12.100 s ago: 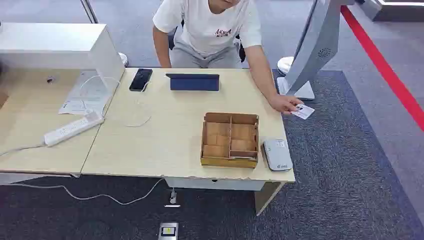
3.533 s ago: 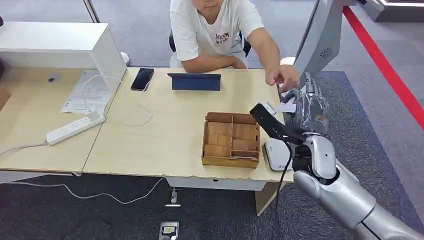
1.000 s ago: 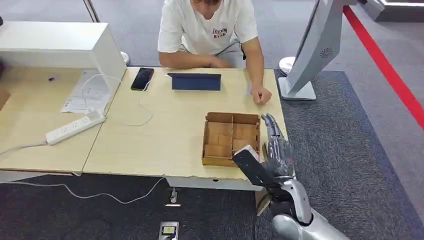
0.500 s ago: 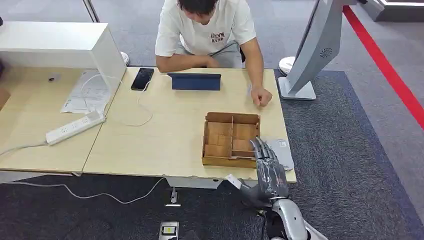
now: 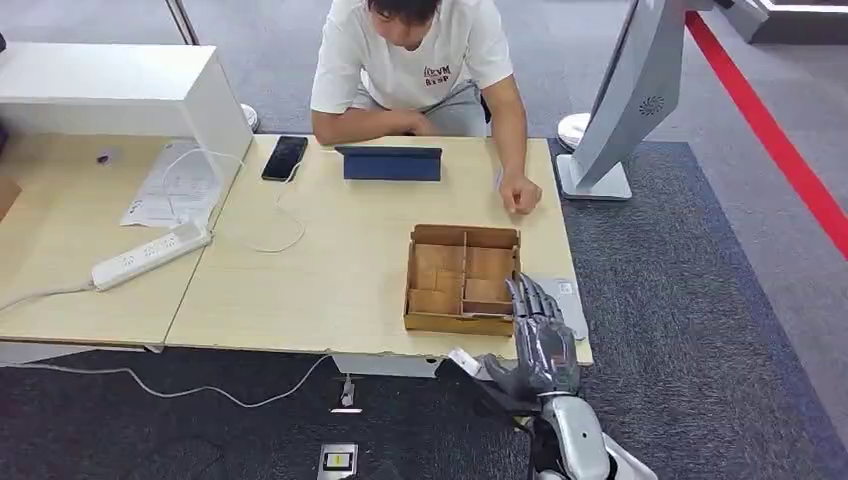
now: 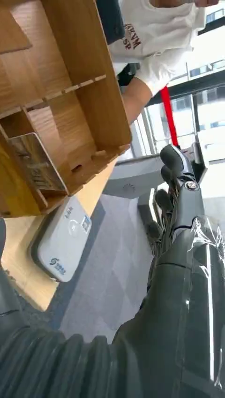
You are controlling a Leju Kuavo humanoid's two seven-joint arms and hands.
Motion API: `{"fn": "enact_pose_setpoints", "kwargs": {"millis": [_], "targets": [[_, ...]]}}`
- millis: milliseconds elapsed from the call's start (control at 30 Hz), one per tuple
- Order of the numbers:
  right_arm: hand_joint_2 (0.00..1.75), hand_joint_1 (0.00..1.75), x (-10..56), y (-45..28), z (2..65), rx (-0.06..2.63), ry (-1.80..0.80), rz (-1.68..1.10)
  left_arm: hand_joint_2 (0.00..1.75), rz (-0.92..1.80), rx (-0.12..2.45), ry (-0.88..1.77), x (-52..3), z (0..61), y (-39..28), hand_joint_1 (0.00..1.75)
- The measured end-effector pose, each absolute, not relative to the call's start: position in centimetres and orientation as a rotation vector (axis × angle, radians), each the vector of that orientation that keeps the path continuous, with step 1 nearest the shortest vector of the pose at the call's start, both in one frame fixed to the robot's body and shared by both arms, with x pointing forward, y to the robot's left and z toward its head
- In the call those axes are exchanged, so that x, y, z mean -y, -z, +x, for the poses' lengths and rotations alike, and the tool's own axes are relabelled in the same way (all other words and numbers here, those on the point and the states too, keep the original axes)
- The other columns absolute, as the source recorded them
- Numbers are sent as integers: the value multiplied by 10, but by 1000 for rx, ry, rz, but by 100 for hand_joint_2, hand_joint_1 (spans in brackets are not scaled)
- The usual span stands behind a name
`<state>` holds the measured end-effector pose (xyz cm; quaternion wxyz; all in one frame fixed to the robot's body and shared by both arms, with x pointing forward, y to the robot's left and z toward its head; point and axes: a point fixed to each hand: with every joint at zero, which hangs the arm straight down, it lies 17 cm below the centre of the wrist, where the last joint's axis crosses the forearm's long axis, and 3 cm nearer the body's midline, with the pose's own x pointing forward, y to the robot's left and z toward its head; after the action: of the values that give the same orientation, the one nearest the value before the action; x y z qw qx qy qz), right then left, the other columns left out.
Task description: Pass the card to the sensor for recognition and then transmit it.
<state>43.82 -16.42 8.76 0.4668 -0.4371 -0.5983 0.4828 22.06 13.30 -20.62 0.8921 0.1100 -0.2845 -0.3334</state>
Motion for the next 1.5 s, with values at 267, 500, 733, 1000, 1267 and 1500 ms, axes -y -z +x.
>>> {"fn": "enact_pose_setpoints", "kwargs": {"millis": [267, 500, 733, 1000, 1267, 1500], "targets": [[175, 0, 162, -97, 460, 1483, -1239, -1166, 175, 235, 597, 724, -132, 229, 203, 0], [175, 0, 155, -92, 475, 1462, -1293, -1179, 175, 236, 590, 723, -133, 229, 204, 0], [175, 0, 151, -86, 485, 1425, -1329, -1169, 175, 242, 585, 733, -135, 228, 204, 0], [175, 0, 143, -82, 492, 1417, -1346, -1148, 175, 243, 581, 721, -138, 228, 205, 0], [175, 0, 139, -73, 492, 1392, -1376, -1130, 175, 244, 578, 706, -141, 227, 206, 0], [175, 0, 136, -62, 491, 1365, -1421, -1112, 175, 244, 560, 676, -145, 221, 209, 0]]}}
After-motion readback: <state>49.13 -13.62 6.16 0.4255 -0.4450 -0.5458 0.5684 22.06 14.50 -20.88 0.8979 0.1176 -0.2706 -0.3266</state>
